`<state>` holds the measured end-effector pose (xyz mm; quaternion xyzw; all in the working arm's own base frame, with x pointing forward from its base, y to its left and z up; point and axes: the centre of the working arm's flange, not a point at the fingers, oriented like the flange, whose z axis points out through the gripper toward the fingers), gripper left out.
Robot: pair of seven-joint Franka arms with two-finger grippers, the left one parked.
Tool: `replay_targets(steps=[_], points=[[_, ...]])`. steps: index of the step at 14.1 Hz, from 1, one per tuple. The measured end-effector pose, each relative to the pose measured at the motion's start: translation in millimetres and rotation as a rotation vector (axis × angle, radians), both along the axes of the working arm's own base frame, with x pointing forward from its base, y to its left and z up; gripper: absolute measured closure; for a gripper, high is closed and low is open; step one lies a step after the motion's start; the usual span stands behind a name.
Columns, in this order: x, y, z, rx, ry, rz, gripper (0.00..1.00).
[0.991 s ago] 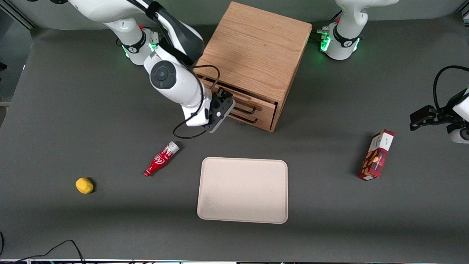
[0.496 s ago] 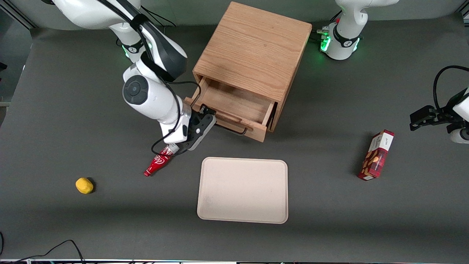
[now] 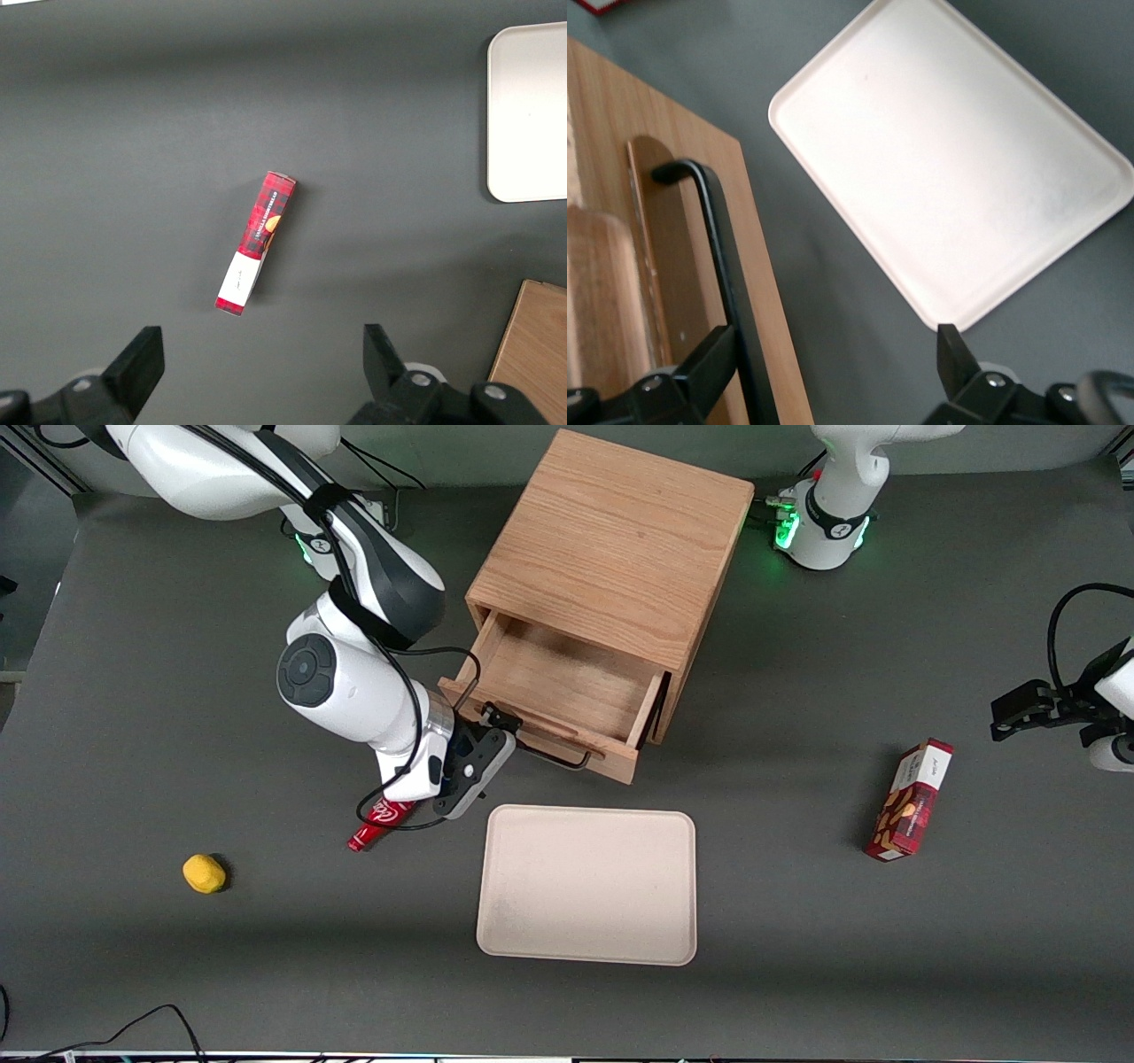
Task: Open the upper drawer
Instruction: 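Pull the handle outward with the right gripper, sliding the drawer open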
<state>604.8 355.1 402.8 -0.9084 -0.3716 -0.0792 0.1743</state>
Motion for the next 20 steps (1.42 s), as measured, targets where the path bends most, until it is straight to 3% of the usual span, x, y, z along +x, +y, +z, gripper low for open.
replay_targets(steps=[4, 11, 20], points=[[3, 13, -29, 0.029, 0.004, -0.003, 0.0], [29, 7, -21, 0.07, -0.037, -0.04, 0.0], [68, -35, -26, 0.049, -0.081, -0.088, 0.0]])
